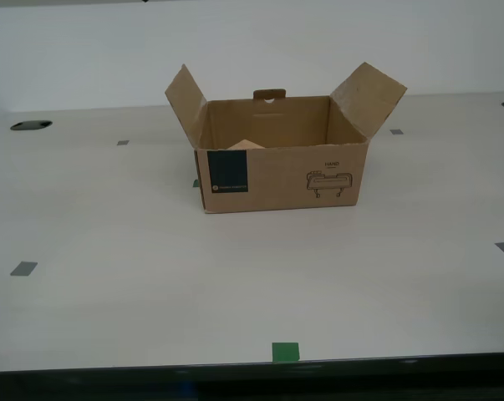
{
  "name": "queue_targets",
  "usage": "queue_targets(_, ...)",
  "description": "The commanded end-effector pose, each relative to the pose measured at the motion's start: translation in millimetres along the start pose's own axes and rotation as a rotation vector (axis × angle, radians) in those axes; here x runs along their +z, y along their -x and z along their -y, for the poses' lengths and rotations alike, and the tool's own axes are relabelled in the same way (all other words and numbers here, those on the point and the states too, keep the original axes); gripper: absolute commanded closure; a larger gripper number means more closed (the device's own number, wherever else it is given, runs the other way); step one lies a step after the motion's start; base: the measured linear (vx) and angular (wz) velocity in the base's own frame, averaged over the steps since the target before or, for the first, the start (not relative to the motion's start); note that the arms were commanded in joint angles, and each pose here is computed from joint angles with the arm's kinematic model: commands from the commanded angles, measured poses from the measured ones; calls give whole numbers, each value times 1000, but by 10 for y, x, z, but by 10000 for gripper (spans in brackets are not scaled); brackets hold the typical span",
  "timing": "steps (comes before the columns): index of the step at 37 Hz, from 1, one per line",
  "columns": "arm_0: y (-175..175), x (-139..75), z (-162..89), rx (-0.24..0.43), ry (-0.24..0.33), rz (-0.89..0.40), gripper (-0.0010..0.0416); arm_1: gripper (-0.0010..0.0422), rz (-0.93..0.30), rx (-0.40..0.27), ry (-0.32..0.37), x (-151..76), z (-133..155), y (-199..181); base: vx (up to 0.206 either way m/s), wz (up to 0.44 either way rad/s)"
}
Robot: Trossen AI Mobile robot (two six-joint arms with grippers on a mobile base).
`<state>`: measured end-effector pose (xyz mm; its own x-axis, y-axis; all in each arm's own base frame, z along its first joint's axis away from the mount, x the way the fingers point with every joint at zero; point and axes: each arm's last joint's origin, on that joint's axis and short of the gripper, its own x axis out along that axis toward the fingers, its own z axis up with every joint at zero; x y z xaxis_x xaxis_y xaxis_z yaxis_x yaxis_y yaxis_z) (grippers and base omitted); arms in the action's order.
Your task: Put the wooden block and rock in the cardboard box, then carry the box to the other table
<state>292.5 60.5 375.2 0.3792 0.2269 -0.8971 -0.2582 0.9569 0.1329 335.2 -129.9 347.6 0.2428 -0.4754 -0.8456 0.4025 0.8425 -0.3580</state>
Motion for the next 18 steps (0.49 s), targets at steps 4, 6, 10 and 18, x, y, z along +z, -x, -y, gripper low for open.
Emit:
queue_targets(4,3,-12,0,-3,-2,-13,19,192,-15,1,1,-15,-11,6,0,0)
queue_targets(6,3,-14,3,-3,-3,-15,19,192,-13,3,1,-13,-14,7,0,0)
queue_targets(10,-27,-11,17,-3,-9,-33,19,192,1,3,-3,3,-21,4,0,0)
queue_targets(18,-219,57,67,36,-17,-155,19,192,-2,6,21,-14,-78,-77,0,0)
